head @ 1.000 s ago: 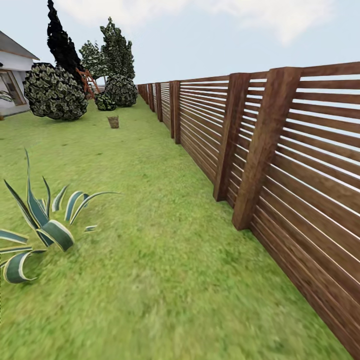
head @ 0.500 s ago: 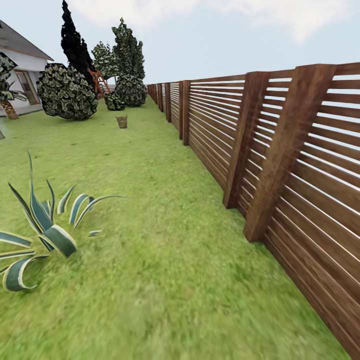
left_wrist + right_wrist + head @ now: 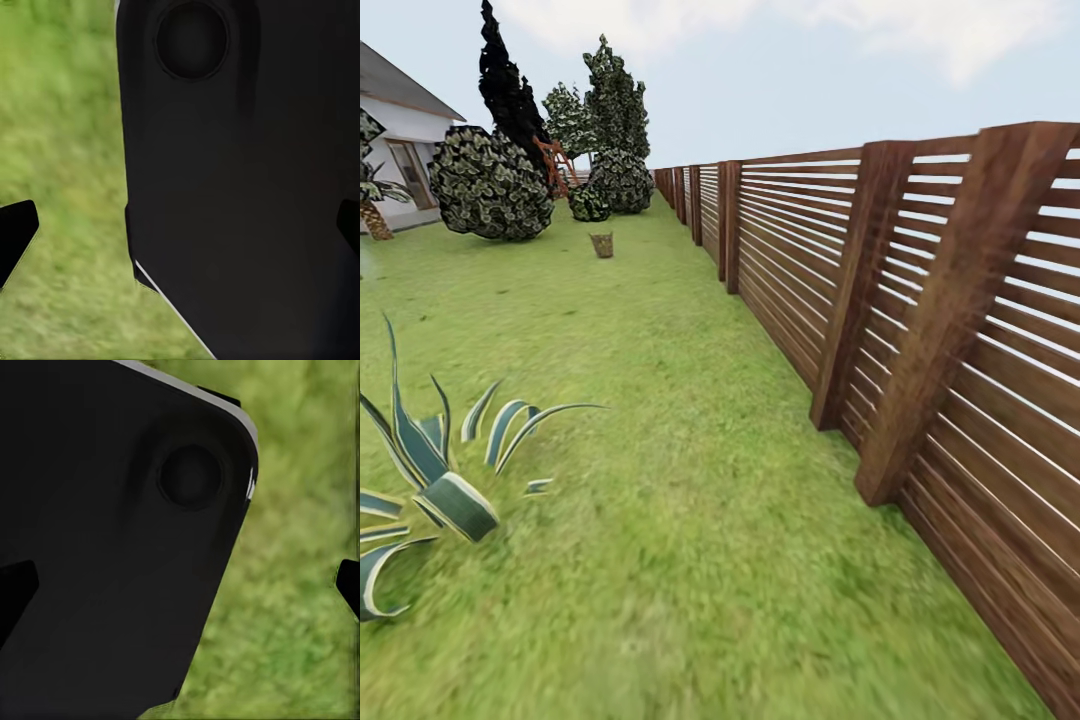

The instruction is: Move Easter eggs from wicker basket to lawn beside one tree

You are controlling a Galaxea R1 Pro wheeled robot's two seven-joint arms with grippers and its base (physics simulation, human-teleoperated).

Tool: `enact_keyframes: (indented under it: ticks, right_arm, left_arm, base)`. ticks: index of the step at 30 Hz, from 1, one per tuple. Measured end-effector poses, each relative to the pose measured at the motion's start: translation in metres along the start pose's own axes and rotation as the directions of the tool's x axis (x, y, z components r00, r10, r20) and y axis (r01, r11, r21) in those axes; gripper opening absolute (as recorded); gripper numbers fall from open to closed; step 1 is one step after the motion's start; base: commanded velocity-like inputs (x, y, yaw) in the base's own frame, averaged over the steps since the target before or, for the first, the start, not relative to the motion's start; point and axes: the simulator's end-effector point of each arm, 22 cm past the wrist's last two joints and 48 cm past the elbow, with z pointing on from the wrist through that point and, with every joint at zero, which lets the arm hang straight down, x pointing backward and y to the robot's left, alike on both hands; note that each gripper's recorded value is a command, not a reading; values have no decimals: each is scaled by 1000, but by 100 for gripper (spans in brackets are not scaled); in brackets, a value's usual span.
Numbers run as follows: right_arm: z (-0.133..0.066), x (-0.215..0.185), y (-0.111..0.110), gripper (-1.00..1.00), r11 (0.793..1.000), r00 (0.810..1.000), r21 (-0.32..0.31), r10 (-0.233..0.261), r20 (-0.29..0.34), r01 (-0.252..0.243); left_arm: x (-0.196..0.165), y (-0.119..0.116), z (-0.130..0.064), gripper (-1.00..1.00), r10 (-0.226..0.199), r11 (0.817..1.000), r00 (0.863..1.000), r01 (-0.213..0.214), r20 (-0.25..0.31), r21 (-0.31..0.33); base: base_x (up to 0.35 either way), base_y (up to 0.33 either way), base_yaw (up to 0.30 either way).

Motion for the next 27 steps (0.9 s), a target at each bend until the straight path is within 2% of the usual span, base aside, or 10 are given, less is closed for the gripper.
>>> enact_keyframes:
  ticks: [27]
  right_arm:
    - [0, 0, 1, 100, 1000, 1000, -1, 2, 0, -2]
  left_arm:
    - [0, 0, 0, 100, 0, 1000, 1000, 0, 0, 0]
  base:
    - [325, 0, 0]
